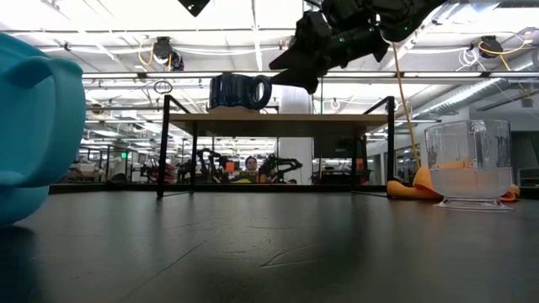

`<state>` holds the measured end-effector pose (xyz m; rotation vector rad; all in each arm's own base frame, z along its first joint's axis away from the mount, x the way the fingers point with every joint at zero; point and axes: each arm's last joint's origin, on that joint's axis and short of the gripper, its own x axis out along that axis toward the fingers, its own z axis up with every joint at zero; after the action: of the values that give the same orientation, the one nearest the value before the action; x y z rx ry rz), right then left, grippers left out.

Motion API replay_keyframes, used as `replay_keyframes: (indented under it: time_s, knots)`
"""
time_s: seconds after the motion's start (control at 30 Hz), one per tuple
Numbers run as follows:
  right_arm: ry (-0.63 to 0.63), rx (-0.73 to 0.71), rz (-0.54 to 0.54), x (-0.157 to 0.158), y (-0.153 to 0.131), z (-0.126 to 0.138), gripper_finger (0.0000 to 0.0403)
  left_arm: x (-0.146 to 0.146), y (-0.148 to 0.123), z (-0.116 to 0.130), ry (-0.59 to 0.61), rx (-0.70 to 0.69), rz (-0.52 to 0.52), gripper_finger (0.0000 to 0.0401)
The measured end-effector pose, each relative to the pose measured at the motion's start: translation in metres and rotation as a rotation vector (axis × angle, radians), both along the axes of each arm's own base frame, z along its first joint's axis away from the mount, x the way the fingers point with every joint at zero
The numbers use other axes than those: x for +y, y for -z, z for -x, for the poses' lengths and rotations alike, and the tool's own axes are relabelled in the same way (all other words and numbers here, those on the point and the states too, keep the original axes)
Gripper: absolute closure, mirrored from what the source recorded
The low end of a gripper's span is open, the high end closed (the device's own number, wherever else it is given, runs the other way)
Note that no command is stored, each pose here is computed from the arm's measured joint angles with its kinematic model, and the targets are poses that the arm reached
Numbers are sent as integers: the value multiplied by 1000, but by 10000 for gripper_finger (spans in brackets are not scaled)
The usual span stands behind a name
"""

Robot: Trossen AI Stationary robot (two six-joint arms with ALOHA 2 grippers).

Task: Stack small to large cups/mugs on shelf
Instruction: Put the dark blue mug on the shelf

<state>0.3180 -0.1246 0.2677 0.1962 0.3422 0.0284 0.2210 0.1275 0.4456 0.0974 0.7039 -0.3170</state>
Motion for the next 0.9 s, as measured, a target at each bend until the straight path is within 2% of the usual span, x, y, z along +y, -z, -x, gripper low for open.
replay_keyframes:
  time_s: [0.43,0.9]
  knots:
    - [-32,12,-19,6,22,-19,181,0,1,1,2,7,4,283]
    - [-77,-55,-10,22,17,-28,181,-1,1,1,7,9,1,283]
